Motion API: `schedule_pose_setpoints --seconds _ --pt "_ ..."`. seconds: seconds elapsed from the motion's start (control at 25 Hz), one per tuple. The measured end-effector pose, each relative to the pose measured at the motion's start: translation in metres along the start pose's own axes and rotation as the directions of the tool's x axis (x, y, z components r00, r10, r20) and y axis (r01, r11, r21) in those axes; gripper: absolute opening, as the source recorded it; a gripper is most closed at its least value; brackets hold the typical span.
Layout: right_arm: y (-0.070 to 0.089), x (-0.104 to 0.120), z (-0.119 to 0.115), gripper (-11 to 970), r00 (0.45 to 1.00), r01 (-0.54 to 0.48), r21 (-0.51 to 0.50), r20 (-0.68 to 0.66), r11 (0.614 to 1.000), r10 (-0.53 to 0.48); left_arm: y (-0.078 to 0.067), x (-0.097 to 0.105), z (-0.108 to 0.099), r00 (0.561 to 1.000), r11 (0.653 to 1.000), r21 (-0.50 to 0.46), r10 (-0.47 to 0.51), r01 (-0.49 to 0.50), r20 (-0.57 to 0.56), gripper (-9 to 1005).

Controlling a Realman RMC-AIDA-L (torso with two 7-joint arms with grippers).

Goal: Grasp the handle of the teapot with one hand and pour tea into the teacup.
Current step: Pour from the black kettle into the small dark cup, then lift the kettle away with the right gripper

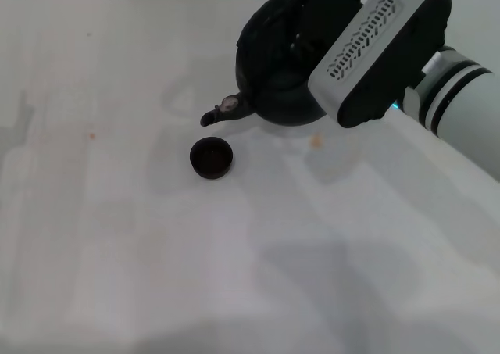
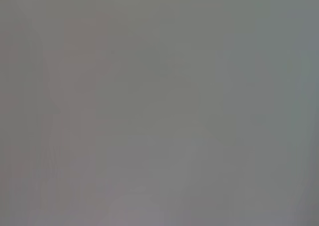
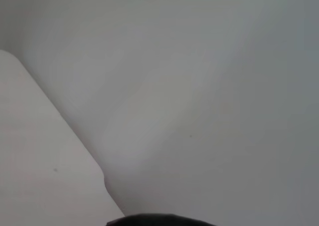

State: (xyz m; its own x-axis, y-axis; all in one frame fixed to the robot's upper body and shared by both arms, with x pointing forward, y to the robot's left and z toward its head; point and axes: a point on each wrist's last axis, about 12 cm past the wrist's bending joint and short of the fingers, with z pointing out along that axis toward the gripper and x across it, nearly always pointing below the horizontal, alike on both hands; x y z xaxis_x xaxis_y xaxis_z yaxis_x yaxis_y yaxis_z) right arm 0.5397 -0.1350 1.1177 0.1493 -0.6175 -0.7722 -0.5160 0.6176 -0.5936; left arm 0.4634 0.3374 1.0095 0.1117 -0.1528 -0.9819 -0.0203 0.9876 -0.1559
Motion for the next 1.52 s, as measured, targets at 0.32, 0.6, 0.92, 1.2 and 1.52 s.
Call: schedule_pose_setpoints --seconds 0.32,0.6,0.92,1.2,1.52 --pt "0.002 0.001 -0.003 131 0.999 0.031 0.019 -0.010 0.999 -0.030 0.000 0.000 0.000 1.000 1.000 0.001 -0.001 0.001 0.001 865" --pt "0.005 -0.001 -0.005 129 0.997 0.077 0.041 -0.010 0.996 -0.077 -0.001 0.000 0.001 1.000 1.000 0.002 -0.004 0.004 0.002 866" --pt "0.008 -0.002 -0.007 127 0.994 0.112 0.062 -0.015 0.992 -0.111 -0.002 0.000 0.001 1.000 1.000 0.003 -0.007 0.007 0.002 866" --pt "0.012 0.000 -0.010 121 0.990 0.138 0.071 -0.027 0.988 -0.137 -0.003 0.000 0.001 1.000 1.000 0.005 -0.007 0.007 0.003 866" --pt "0.017 -0.004 -0.013 118 0.981 0.196 0.084 -0.022 0.977 -0.195 -0.003 0.000 0.002 1.000 1.000 0.009 -0.007 0.007 0.004 865"
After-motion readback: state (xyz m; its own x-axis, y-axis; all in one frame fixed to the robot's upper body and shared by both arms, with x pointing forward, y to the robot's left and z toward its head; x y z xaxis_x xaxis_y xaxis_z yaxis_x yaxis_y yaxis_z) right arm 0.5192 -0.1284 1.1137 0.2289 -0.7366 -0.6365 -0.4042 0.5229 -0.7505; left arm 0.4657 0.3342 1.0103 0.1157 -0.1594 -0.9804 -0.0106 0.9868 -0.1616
